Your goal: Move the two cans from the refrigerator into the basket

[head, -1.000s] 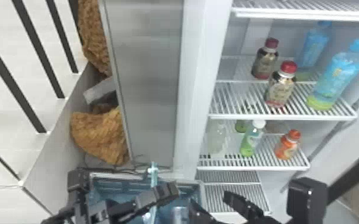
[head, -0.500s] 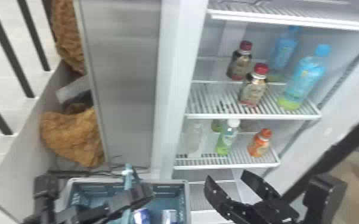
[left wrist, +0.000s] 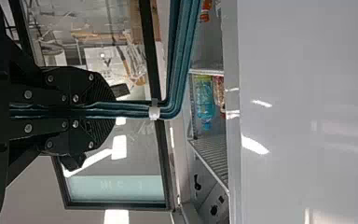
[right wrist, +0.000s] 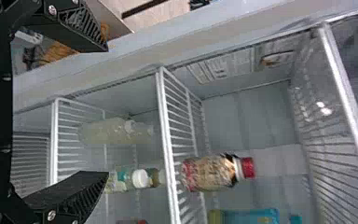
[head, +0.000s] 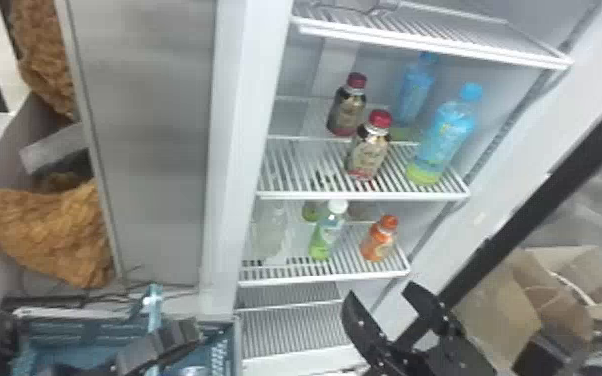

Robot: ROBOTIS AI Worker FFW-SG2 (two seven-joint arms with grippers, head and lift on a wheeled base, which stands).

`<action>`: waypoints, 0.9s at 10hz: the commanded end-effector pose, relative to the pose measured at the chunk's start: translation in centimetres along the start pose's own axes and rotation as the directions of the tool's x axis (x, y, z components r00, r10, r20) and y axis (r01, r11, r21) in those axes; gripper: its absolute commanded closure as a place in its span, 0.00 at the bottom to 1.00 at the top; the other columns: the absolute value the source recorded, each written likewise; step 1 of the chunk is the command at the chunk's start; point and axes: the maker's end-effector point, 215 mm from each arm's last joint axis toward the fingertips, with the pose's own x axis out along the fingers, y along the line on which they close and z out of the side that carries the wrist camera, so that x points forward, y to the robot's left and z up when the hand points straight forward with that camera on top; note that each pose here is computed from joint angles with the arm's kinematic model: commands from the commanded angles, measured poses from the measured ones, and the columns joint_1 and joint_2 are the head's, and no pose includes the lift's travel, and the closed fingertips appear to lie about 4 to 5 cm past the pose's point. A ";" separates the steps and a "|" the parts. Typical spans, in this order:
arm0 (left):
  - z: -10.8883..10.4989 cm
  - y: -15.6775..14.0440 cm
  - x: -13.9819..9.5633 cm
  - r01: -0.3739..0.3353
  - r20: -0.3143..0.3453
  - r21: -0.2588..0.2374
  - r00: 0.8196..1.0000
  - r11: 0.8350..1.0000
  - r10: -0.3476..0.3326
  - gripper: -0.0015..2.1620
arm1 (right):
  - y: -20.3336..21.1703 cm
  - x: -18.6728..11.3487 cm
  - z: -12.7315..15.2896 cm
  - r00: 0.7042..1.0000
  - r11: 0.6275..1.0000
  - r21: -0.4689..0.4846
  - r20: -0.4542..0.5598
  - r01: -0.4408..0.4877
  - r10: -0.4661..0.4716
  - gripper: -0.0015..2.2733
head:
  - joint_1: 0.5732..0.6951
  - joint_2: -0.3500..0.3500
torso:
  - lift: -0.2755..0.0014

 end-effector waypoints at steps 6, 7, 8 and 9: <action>-0.2 0.0 0.1 0.001 -0.003 -0.004 1.000 1.000 -0.001 0.55 | -1.6 -4.4 -1.6 0.999 0.999 -0.027 0.036 0.033 -0.032 0.05 | 1.00 0.00 | 0.88; -0.2 0.0 0.1 0.001 -0.003 -0.004 1.000 1.000 -0.001 0.55 | -1.3 -4.9 -0.9 0.998 0.999 -0.037 0.053 0.036 -0.034 0.05 | 1.00 0.00 | 0.88; -0.3 0.1 0.0 -0.001 -0.003 -0.006 1.000 1.000 0.001 0.55 | -1.7 -5.6 -0.6 0.997 0.998 -0.048 0.063 0.049 -0.046 0.05 | 1.00 0.00 | 0.88; -0.3 0.2 0.0 -0.003 -0.005 -0.007 1.000 1.000 0.003 0.55 | -2.0 -5.7 -0.6 0.996 0.997 -0.053 0.062 0.060 -0.056 0.05 | 1.00 0.00 | 0.88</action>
